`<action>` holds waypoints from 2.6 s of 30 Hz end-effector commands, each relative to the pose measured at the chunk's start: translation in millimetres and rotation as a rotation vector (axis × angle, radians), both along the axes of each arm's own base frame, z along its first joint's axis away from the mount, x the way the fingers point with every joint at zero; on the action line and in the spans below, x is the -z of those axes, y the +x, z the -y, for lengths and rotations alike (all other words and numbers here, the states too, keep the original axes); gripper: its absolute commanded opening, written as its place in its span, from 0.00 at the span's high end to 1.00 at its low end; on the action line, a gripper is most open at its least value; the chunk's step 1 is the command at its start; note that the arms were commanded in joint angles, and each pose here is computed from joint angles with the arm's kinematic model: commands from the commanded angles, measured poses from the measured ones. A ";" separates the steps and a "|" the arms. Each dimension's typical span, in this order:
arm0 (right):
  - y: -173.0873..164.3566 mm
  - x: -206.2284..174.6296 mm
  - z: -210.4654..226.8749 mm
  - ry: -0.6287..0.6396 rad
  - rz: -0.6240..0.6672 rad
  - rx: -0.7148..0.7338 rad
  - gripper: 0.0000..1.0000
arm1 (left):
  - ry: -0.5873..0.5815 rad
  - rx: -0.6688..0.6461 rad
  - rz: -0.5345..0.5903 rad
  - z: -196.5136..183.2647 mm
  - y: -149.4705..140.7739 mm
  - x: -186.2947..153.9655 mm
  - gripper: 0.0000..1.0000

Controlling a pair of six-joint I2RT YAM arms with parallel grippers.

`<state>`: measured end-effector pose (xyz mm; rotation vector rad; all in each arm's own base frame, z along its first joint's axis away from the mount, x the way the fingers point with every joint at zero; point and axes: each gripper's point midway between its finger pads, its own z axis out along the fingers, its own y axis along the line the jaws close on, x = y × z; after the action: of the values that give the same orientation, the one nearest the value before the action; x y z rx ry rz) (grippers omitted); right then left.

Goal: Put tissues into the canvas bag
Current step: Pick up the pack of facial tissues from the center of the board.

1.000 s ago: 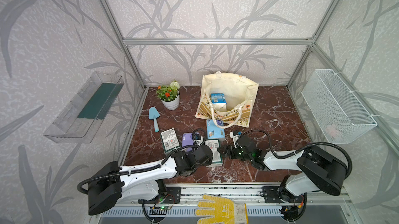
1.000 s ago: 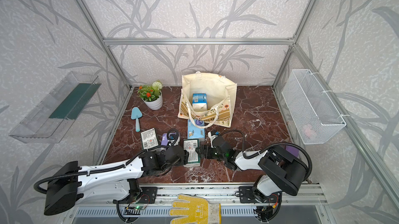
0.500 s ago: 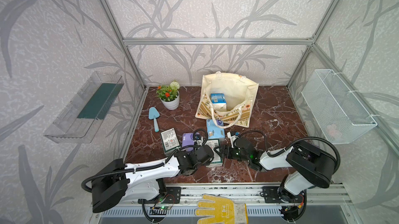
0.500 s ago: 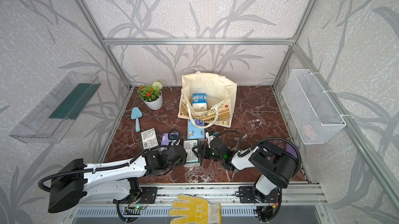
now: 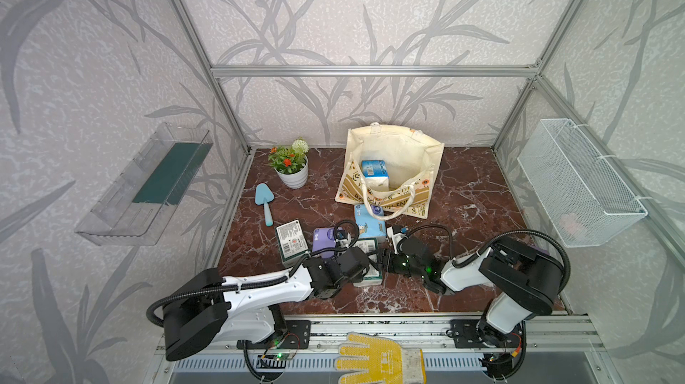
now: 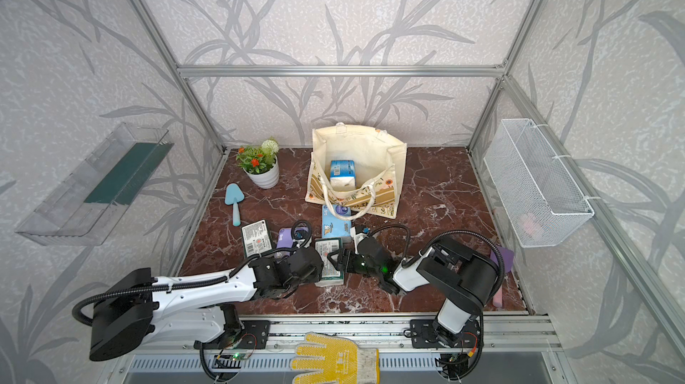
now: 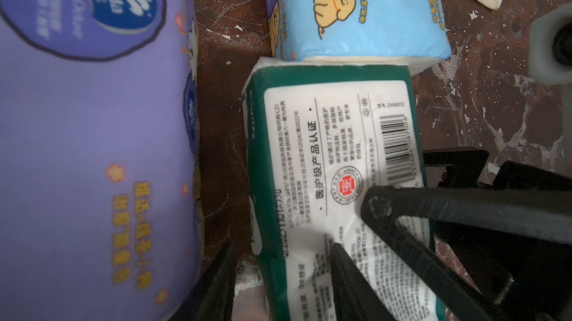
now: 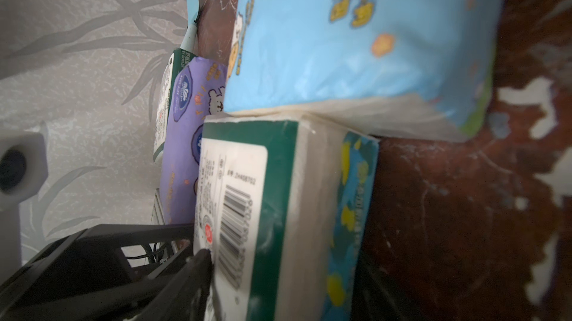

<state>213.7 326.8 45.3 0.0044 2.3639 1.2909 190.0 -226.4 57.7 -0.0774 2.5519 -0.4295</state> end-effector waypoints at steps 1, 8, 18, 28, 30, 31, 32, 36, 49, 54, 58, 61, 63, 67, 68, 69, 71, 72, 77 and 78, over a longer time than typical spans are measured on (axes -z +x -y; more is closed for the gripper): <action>1.0 -10.4 -9.8 0.042 0.021 -0.013 0.35 | 0.003 -0.011 -0.017 0.5 0.6 1.3 0.52; 0.9 -14.5 -14.3 0.055 0.028 -0.024 0.48 | -0.001 -0.014 -0.008 -0.1 1.7 -1.2 0.53; -0.1 -17.4 -12.7 0.051 0.029 -0.024 0.60 | 0.011 -0.024 0.038 -10.8 4.2 -18.2 0.46; 2.1 -19.2 -2.7 0.045 0.023 -0.009 0.62 | 0.009 -0.057 0.089 -23.3 8.1 -36.8 0.25; 1.5 -20.0 -0.3 0.047 0.022 -0.010 0.62 | 0.017 -0.058 0.098 -25.0 9.1 -40.4 0.21; 0.8 -20.1 1.0 0.047 0.020 -0.010 0.62 | 0.023 -0.058 0.103 -26.1 10.0 -42.5 0.19; 0.4 -20.2 1.9 0.047 0.020 -0.013 0.62 | 0.027 -0.060 0.108 -26.9 10.6 -44.3 0.18; -1.4 -20.9 6.8 0.042 0.017 -0.018 0.62 | 0.043 -0.060 0.133 -29.8 13.3 -53.2 0.12; 2.4 -23.9 36.6 0.057 -0.027 0.025 0.65 | 0.060 -0.094 0.223 -44.1 22.4 -76.1 0.10; 1.1 -24.4 62.2 0.021 -0.047 0.060 0.65 | 0.070 -0.095 0.239 -45.8 26.1 -82.1 0.10; 2.4 -33.5 86.5 -0.006 -0.047 0.088 0.65 | 0.072 -0.091 0.252 -44.5 30.3 -88.0 0.10; 4.8 -41.1 112.2 -0.004 -0.065 0.124 0.65 | 0.073 -0.085 0.263 -42.0 34.2 -92.8 0.10; 6.3 -46.3 129.6 0.005 -0.080 0.152 0.65 | 0.071 -0.078 0.264 -39.1 36.6 -95.1 0.10; 8.3 -54.8 157.7 -0.026 -0.066 0.212 0.64 | 0.080 -0.069 0.276 -35.4 41.9 -100.3 0.10; 10.2 -55.8 164.2 -0.023 -0.067 0.233 0.64 | 0.083 -0.066 0.280 -34.7 43.5 -101.5 0.10; 13.1 -59.5 170.6 -0.005 -0.065 0.251 0.64 | 0.085 -0.063 0.286 -33.9 45.7 -104.1 0.09; 19.3 -68.0 181.4 0.040 -0.069 0.277 0.64 | 0.087 -0.062 0.297 -32.8 50.3 -109.5 0.10; 21.9 -70.7 187.2 0.054 -0.074 0.290 0.64 | 0.086 -0.062 0.305 -32.0 53.0 -113.3 0.09; 36.5 -93.4 210.9 0.112 -0.050 0.342 0.64 | 0.083 -0.058 0.332 -30.5 65.7 -126.9 0.09; 39.2 -98.9 215.1 0.125 -0.043 0.350 0.64 | 0.083 -0.060 0.336 -31.2 68.4 -129.1 0.10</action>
<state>250.2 109.0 113.7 0.5545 2.2363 1.1795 248.2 -195.8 171.7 -0.0556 2.2664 -0.2981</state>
